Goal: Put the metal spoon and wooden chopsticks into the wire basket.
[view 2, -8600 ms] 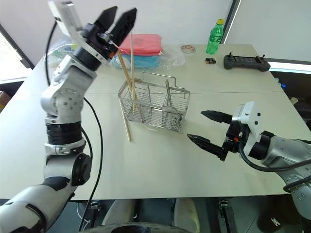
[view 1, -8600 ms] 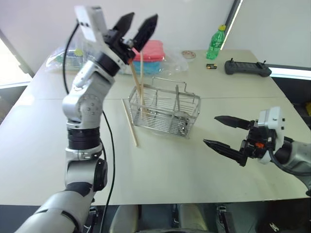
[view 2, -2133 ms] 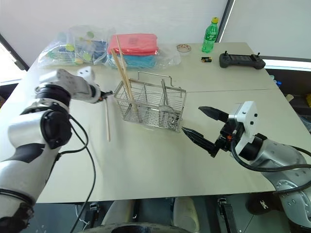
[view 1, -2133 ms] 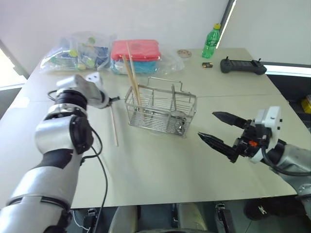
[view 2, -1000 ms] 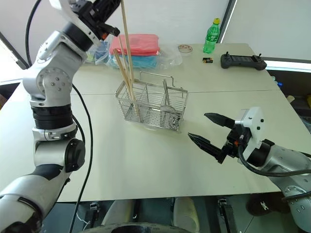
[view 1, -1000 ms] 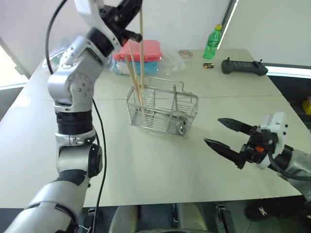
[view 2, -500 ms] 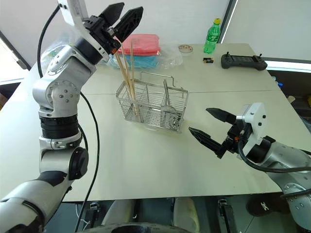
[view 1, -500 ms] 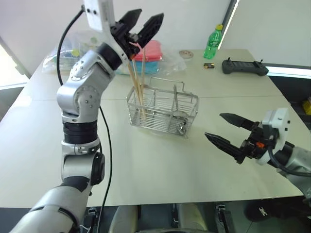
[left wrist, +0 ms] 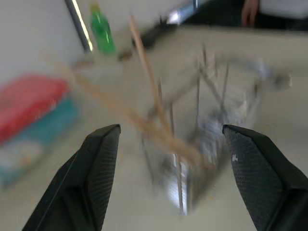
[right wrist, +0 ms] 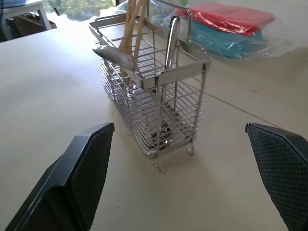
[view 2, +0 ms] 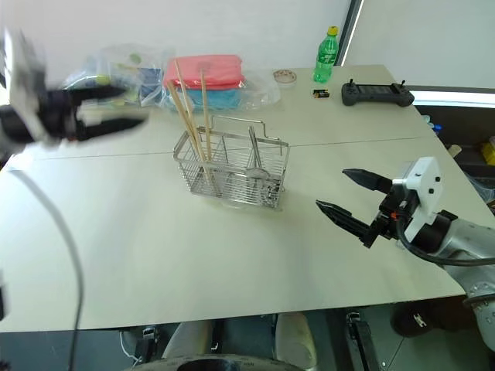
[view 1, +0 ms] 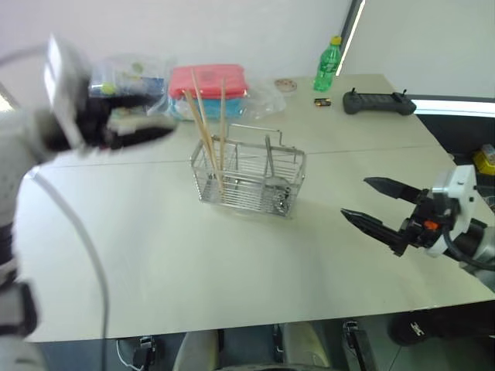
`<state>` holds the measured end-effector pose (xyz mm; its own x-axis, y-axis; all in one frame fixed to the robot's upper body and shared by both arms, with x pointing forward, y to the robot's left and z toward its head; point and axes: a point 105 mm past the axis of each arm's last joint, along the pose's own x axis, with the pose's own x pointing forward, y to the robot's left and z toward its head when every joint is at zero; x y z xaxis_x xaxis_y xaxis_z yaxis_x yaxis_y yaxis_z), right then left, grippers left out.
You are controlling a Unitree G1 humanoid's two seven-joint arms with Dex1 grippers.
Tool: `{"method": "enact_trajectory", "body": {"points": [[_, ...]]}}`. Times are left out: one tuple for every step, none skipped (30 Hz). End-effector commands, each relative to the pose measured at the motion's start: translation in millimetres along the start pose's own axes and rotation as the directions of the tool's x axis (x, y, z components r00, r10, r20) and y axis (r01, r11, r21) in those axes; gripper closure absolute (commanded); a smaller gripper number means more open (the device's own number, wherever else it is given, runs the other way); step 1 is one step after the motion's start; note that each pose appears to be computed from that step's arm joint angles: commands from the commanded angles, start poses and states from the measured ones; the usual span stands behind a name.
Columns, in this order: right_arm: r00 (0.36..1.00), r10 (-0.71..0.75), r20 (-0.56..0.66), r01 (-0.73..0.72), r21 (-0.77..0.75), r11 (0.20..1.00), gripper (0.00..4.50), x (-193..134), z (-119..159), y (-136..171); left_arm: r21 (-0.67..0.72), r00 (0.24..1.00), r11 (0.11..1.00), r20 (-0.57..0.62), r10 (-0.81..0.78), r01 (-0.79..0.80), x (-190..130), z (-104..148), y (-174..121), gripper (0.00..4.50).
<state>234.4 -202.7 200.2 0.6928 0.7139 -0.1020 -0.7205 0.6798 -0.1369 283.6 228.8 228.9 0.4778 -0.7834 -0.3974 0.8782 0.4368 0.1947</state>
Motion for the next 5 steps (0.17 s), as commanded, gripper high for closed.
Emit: {"method": "enact_trajectory", "body": {"points": [[1.0,0.013,0.017,-0.012,-0.046,0.999,0.0,-0.4,7.2,0.3,0.066,0.991,0.995,-0.115,-0.061,0.068,-14.0,-17.4,-10.5,0.92],[1.0,0.017,0.018,-0.016,-0.044,0.999,0.0,0.9,7.0,0.3,0.072,0.992,0.995,-0.117,-0.055,0.064,-12.1,-21.1,-11.1,0.92],[1.0,0.021,0.019,-0.02,-0.043,0.999,0.0,2.4,7.1,0.2,0.077,0.993,0.995,-0.107,-0.047,0.056,-9.6,-21.9,-11.0,0.92],[1.0,0.023,0.02,-0.023,-0.04,0.999,0.0,3.7,7.6,-0.1,0.08,0.995,0.996,-0.088,-0.041,0.049,-6.2,-19.9,-11.1,0.92],[0.999,0.025,0.022,-0.024,-0.039,0.999,0.0,4.4,8.0,-0.4,0.08,0.996,0.996,-0.074,-0.039,0.045,-4.0,-17.8,-11.3,0.92]]}}
